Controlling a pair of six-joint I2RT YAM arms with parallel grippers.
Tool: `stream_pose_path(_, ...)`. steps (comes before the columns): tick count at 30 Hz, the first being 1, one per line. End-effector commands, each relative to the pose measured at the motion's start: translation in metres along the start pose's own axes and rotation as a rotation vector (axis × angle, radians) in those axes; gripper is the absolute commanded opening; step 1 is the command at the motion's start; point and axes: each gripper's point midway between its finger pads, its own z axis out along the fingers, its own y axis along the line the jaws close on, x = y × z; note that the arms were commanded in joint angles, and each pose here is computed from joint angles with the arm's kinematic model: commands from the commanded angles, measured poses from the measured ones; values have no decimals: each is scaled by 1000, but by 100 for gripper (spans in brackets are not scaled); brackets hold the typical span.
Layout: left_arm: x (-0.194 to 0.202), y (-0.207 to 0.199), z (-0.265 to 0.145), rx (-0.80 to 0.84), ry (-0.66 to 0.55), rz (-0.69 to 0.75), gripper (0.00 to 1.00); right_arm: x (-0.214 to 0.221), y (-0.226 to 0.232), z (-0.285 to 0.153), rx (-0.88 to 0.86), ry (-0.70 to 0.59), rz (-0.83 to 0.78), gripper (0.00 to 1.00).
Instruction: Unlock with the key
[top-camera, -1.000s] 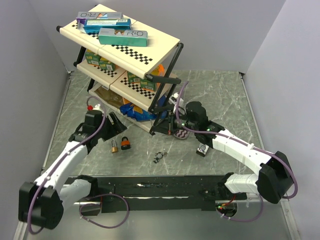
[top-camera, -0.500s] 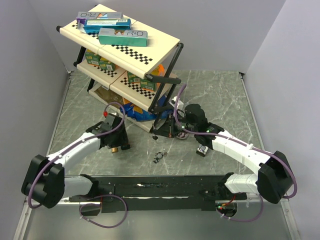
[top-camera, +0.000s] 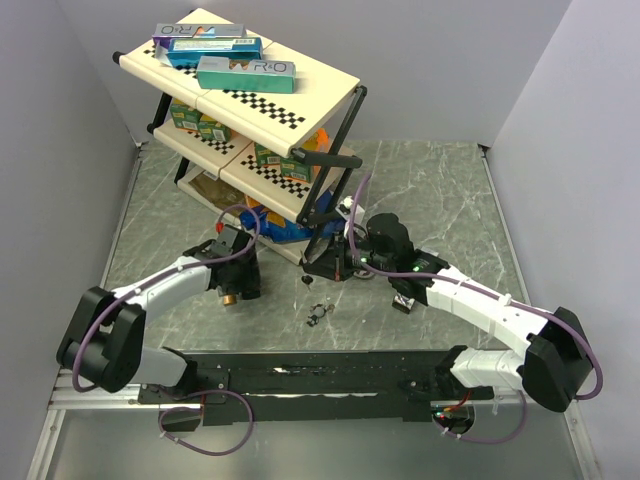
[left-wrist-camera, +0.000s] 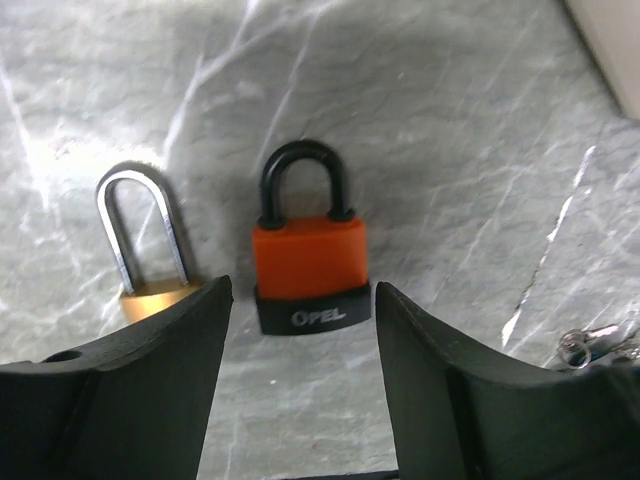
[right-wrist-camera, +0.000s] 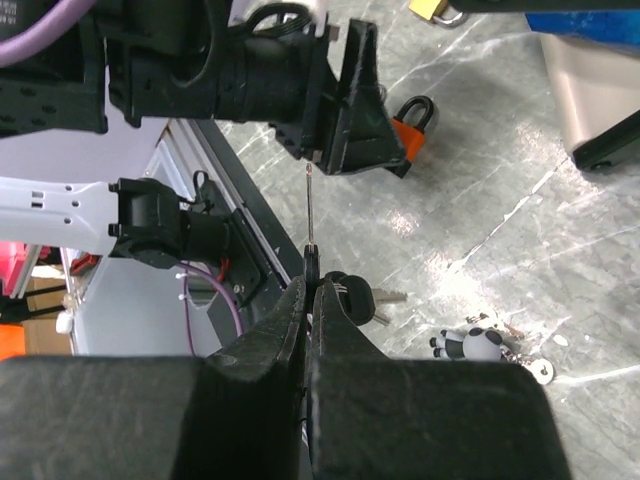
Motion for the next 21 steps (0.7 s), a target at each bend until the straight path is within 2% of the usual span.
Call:
stream_pose_path(1, -21, -17, 1, 35, -42, 26, 66, -3, 9, -6, -14, -25, -22, 0)
stream_pose_path(7, -11, -9, 8, -6, -7, 39, 67, -4, 10, -5, -16, -25, -31, 0)
stream_pose_path(21, 5, -4, 18, -147, 43, 153, 58, -5, 10, -1, -20, -10, -49, 0)
